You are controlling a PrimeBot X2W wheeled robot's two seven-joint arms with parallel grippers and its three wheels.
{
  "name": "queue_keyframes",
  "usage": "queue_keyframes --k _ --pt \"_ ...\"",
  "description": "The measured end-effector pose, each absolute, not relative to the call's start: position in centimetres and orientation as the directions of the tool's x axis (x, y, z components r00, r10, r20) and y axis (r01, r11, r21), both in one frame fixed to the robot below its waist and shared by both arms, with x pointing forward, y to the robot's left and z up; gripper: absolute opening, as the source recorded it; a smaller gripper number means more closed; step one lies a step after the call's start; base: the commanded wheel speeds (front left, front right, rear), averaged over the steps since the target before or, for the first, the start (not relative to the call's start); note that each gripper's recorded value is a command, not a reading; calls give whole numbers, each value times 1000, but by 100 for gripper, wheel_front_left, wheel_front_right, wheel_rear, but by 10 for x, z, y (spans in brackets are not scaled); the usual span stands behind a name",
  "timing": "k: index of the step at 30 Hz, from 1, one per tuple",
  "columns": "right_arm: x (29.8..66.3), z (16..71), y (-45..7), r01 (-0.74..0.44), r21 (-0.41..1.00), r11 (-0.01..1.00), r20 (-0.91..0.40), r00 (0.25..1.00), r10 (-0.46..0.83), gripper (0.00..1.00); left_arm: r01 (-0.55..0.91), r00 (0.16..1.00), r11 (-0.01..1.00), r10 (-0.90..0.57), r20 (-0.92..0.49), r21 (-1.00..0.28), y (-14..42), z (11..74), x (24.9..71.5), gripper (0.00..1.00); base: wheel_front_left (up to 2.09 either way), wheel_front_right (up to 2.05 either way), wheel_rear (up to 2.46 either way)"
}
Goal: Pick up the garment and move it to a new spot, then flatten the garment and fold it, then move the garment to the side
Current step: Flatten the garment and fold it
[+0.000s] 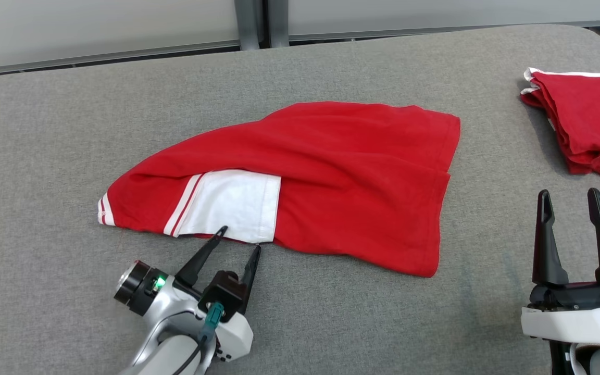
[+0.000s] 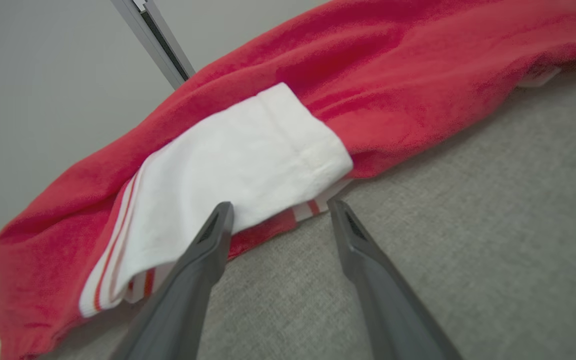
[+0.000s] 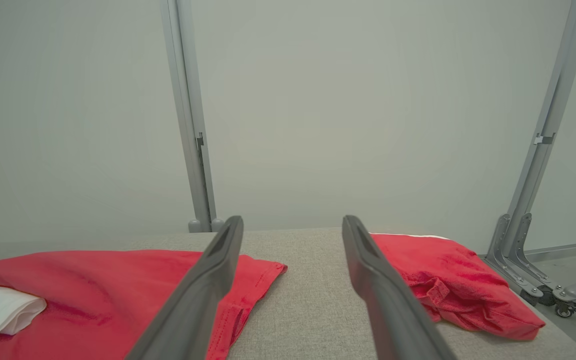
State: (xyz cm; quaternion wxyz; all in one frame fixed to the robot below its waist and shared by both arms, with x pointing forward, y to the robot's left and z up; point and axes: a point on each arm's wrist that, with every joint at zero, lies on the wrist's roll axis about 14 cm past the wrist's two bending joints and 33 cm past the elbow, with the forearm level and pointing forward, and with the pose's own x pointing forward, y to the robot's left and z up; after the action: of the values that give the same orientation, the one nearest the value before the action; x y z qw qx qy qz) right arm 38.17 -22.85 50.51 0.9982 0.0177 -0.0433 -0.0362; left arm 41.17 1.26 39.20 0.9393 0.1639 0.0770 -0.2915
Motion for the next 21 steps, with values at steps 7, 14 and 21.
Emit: queue_keyframes --k 7,14,21 --pt "379 507 -236 92 32 995 88 992 -94 100 550 833 790 -501 -234 270 14 393 425 100 0 0 0" --pt "378 508 -236 94 33 995 91 991 -97 100 529 848 810 -500 -173 252 11 412 430 100 0 0 0" --pt "379 507 -232 83 38 996 88 992 -86 100 530 848 814 -508 -150 239 11 419 427 100 0 0 0"
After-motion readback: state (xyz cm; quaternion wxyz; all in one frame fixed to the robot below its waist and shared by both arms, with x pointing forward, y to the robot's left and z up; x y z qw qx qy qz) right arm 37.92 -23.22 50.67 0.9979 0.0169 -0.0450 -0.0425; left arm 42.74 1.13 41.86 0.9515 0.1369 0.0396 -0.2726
